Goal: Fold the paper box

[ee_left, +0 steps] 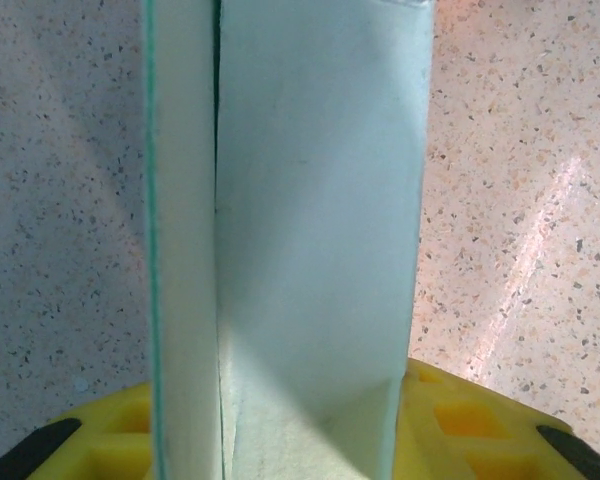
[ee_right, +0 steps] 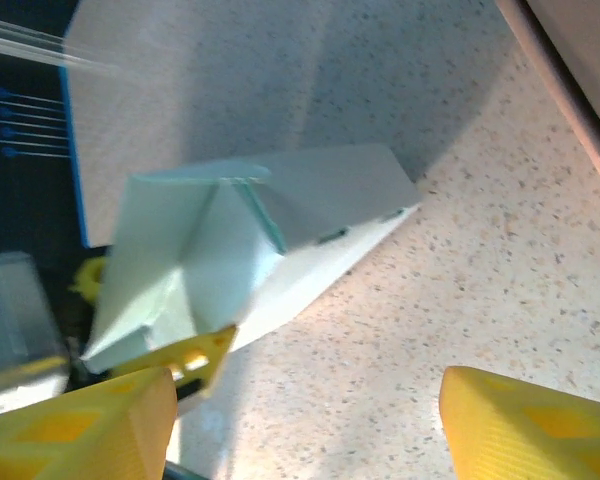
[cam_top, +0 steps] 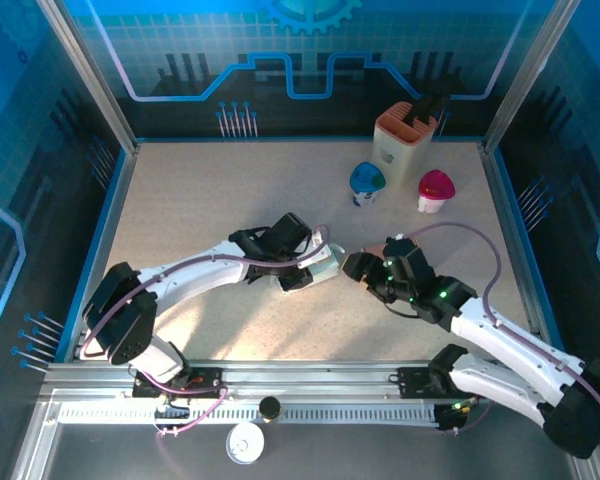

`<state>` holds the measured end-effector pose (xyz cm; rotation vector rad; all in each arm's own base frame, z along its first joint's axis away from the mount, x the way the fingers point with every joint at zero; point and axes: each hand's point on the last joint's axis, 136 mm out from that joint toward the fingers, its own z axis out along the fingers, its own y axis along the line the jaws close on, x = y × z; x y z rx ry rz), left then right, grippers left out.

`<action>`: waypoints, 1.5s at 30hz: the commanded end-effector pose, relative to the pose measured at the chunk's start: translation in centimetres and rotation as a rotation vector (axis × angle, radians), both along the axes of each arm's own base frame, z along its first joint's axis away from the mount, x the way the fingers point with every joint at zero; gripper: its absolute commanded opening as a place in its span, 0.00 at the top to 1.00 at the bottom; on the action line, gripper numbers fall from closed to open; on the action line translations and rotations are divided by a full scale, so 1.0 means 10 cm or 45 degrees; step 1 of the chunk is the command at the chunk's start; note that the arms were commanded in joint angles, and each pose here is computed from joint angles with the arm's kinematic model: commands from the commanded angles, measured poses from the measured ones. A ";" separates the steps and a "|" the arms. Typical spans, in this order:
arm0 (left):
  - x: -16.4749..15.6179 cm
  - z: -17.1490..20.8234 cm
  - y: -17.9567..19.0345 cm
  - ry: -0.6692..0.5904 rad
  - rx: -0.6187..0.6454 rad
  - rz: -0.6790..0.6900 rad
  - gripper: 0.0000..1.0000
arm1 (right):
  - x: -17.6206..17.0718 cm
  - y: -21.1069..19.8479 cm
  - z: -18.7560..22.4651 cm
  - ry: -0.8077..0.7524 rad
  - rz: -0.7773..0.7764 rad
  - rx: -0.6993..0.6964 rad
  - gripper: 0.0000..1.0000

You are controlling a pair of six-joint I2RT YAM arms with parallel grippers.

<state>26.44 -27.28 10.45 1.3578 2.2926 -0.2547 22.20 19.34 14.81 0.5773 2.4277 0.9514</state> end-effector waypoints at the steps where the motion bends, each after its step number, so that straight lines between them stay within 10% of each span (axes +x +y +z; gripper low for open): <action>1: -0.26 -0.22 0.16 0.223 0.071 -0.040 0.70 | 0.15 -0.03 -0.06 -0.033 -0.172 -0.011 0.30; 24: -0.05 -0.21 0.05 0.188 0.071 -0.092 0.52 | 0.47 0.50 -0.32 0.127 -0.164 0.163 0.31; 32: 0.01 -0.15 0.04 0.123 0.066 -0.089 0.50 | 0.43 0.47 -0.52 0.200 -0.190 0.133 0.48; 45: -0.01 -0.19 0.04 0.071 0.056 -0.186 0.57 | 0.56 -0.12 0.09 -0.252 0.110 -0.047 0.46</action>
